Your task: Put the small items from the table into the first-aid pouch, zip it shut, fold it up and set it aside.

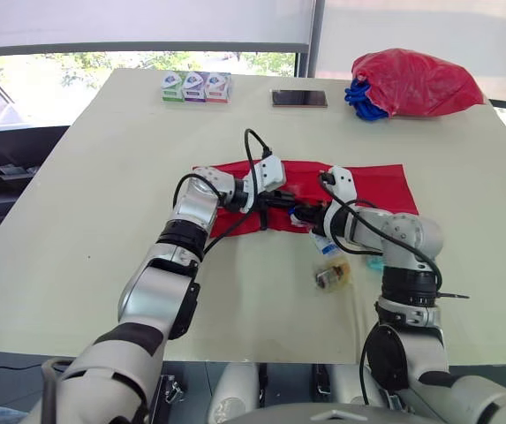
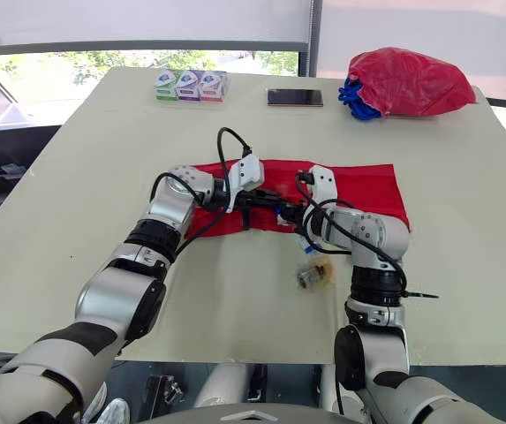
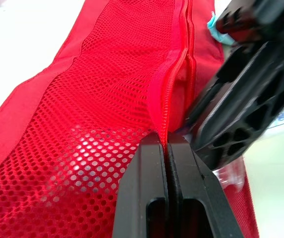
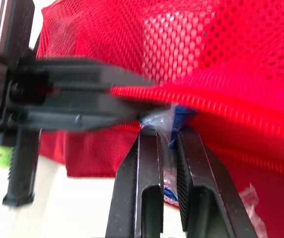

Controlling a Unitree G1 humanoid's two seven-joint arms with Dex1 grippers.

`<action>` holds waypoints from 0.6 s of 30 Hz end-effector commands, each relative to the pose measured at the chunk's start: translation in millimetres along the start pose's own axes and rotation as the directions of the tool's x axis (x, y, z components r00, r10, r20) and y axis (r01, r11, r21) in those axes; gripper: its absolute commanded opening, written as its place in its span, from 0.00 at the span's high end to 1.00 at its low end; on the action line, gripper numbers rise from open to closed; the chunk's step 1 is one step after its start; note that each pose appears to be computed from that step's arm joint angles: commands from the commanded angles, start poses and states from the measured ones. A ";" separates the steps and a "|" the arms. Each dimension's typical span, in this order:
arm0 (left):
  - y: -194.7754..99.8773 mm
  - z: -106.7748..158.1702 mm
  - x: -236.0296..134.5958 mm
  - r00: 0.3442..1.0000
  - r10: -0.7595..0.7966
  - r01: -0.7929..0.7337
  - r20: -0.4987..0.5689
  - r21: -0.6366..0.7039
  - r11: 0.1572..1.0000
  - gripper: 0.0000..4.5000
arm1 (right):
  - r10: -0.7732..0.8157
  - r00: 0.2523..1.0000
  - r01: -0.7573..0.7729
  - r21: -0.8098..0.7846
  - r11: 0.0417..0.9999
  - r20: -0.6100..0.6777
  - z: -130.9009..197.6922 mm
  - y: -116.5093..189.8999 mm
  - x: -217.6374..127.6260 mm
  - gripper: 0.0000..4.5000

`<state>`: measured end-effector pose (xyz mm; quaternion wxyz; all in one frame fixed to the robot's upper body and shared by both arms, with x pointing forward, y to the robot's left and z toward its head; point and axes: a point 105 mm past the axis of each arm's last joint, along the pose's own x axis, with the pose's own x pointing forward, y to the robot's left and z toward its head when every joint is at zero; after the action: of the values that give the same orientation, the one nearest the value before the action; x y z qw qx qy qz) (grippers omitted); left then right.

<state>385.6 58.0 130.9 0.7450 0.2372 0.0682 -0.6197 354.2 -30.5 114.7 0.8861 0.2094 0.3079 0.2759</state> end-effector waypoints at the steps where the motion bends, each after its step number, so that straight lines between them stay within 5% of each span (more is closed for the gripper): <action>1: -23.6 2.8 17.4 0.990 -0.138 0.138 0.005 0.021 0.990 1.00 | 0.104 0.984 -0.103 -0.012 0.995 0.145 29.3 37.1 5.4 1.00; 18: -32.6 1.3 18.7 0.985 -0.170 0.170 0.001 0.018 0.985 1.00 | 0.140 0.967 -0.152 0.042 0.987 0.215 41.6 40.9 10.6 1.00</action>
<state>380.9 56.7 140.1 0.7434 0.2396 0.0504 -0.6224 369.2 -29.2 111.2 0.8861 0.2622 0.2825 0.2572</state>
